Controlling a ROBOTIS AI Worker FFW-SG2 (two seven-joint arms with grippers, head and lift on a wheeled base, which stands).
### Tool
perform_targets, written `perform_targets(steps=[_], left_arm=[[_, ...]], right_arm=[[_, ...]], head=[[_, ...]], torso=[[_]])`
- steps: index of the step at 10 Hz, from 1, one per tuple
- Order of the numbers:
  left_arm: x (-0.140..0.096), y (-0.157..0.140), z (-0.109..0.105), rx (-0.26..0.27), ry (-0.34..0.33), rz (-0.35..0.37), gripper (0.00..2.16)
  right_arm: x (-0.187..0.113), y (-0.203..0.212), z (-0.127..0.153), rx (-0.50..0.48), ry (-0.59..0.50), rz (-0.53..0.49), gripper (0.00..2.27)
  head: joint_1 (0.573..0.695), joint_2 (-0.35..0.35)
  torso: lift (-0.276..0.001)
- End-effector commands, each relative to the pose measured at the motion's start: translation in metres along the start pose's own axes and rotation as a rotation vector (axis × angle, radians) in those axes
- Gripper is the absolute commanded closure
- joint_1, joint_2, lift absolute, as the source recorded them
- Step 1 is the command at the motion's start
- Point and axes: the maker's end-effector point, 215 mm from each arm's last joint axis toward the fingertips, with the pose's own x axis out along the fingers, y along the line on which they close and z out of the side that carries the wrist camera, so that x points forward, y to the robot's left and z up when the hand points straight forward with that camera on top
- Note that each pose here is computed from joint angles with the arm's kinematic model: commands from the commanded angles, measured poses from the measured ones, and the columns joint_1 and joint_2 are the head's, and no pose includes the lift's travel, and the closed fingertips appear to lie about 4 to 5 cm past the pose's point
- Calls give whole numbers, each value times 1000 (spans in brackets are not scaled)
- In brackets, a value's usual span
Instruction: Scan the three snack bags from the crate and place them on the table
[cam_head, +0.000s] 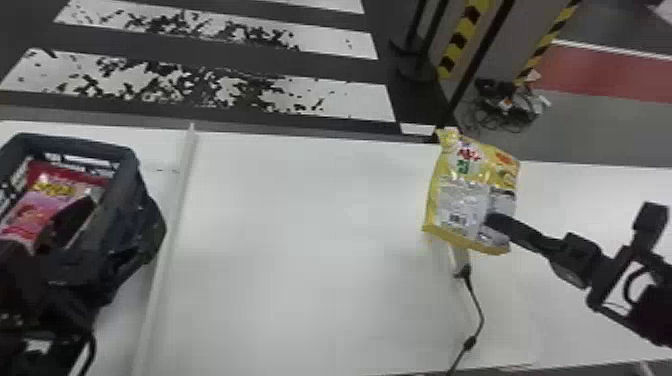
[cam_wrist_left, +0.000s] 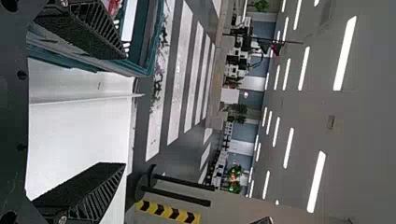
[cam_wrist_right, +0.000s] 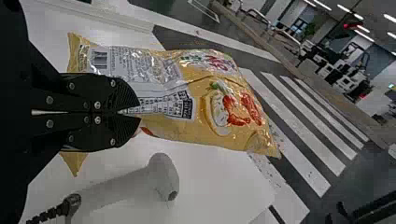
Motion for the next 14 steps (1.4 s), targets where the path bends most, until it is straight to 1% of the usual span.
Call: perform_targets(steps=[1,2,4,6,8,9,10,11,12,13,14], left_arm=[[0,0,1,0,-2,-1,53],[-1,0,3,1,-4,0,53],[-2,2,9,5,-15,1,53],[-2,1,14,8,-23,-2,53],[-1,-2,16,6,-27,-7,53],[-1,-3,17,7,-28,-8,53],[0,-4,14,5,-11,-3,53],[0,-5,14,6,-8,-1,53],[0,-7,14,4,-4,-1,53],[-1,-8,7,-1,29,10,53],[-2,-8,3,-3,51,21,53]], right_arm=[[-13,-23,28,34,-119,-29,2256],[-19,-42,41,63,-192,-66,2256],[-31,-91,61,108,-311,-196,2256],[-44,-145,73,175,-414,-330,2256],[-56,-191,76,226,-477,-422,2256],[-57,-207,74,257,-489,-445,2256],[-60,-222,69,280,-486,-477,2179],[-59,-229,66,297,-481,-489,1831],[-60,-233,60,306,-475,-503,653],[-62,-238,54,314,-467,-528,-2],[-65,-242,47,321,-462,-542,9]], head=[[695,-264],[695,-282],[695,-339],[695,-350],[695,-350],[695,-350],[695,-350],[695,-350],[695,-350],[695,-350],[695,-350]], torso=[[-62],[-62],[-62],[-62],[-62],[-62],[-62],[-62],[-62],[-62],[-62]])
